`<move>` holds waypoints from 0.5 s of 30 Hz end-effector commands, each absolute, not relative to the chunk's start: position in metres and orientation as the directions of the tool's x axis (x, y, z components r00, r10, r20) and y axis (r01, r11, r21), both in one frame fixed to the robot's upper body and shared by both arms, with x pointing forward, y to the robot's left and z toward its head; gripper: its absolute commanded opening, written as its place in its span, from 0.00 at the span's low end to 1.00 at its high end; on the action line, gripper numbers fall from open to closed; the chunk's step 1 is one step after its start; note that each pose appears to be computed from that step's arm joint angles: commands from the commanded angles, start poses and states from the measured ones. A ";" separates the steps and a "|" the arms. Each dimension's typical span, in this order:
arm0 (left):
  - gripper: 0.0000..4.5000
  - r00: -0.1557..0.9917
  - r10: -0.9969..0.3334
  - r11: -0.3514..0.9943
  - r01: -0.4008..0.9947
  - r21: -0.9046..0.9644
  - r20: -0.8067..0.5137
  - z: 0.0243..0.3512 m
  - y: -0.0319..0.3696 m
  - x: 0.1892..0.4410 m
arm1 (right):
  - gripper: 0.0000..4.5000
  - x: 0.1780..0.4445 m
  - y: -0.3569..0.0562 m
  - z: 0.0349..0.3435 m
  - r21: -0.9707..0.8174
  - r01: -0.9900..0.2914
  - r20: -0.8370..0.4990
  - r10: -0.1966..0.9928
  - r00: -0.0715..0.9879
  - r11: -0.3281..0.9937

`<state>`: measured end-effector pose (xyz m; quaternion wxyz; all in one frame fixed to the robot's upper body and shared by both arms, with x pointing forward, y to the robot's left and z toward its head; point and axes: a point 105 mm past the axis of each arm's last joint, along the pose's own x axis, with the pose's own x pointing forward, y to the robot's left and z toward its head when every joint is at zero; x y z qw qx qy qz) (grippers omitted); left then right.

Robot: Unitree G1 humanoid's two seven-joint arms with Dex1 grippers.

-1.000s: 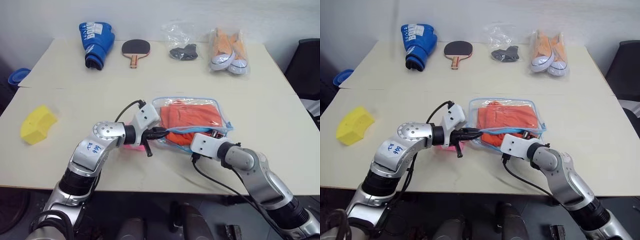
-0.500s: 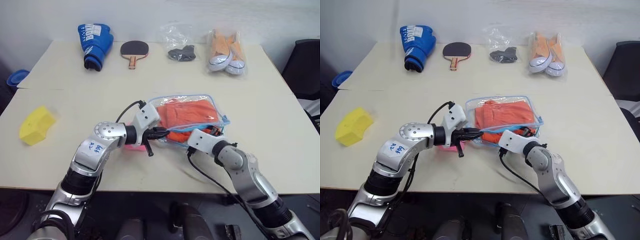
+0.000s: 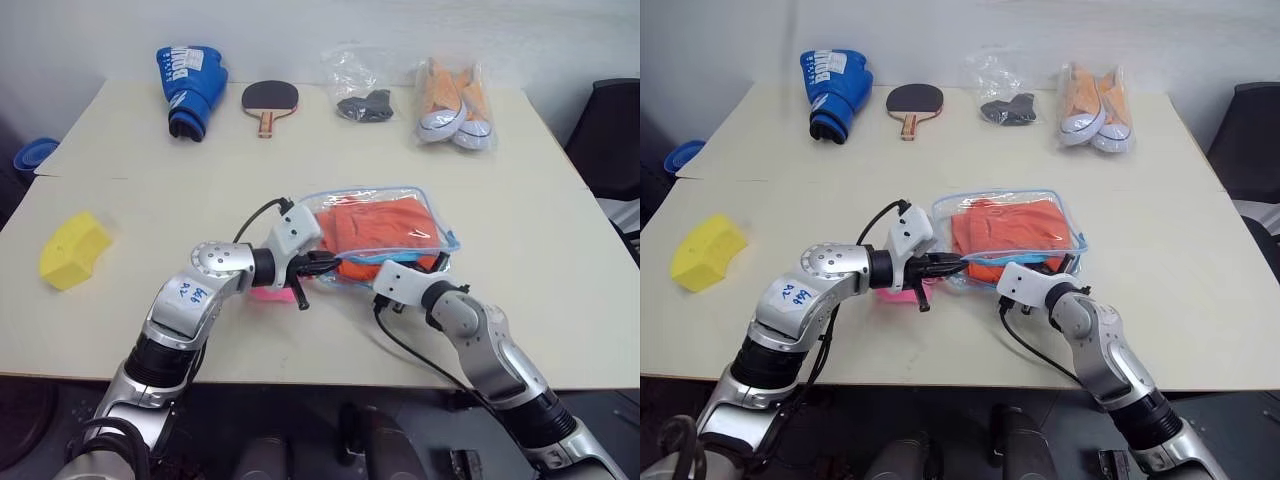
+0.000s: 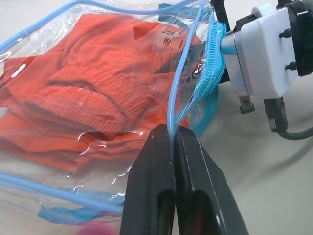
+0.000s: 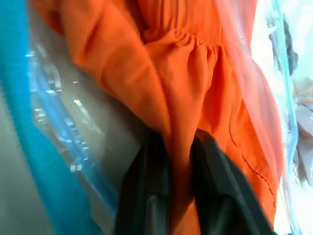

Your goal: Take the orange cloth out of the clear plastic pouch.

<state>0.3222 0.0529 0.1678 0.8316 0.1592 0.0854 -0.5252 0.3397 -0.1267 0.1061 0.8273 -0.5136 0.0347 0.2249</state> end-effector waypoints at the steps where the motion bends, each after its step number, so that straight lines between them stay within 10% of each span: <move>1: 0.00 0.443 -0.851 0.398 0.894 0.205 -0.280 0.176 0.050 0.324 | 0.00 0.335 -0.137 0.088 -0.823 -0.455 -0.358 0.313 0.880 0.339; 15: 0.00 0.597 -0.742 0.487 0.793 0.366 -0.307 0.168 0.053 0.358 | 0.00 0.276 -0.122 0.117 -0.907 -0.420 -0.339 0.546 0.766 0.025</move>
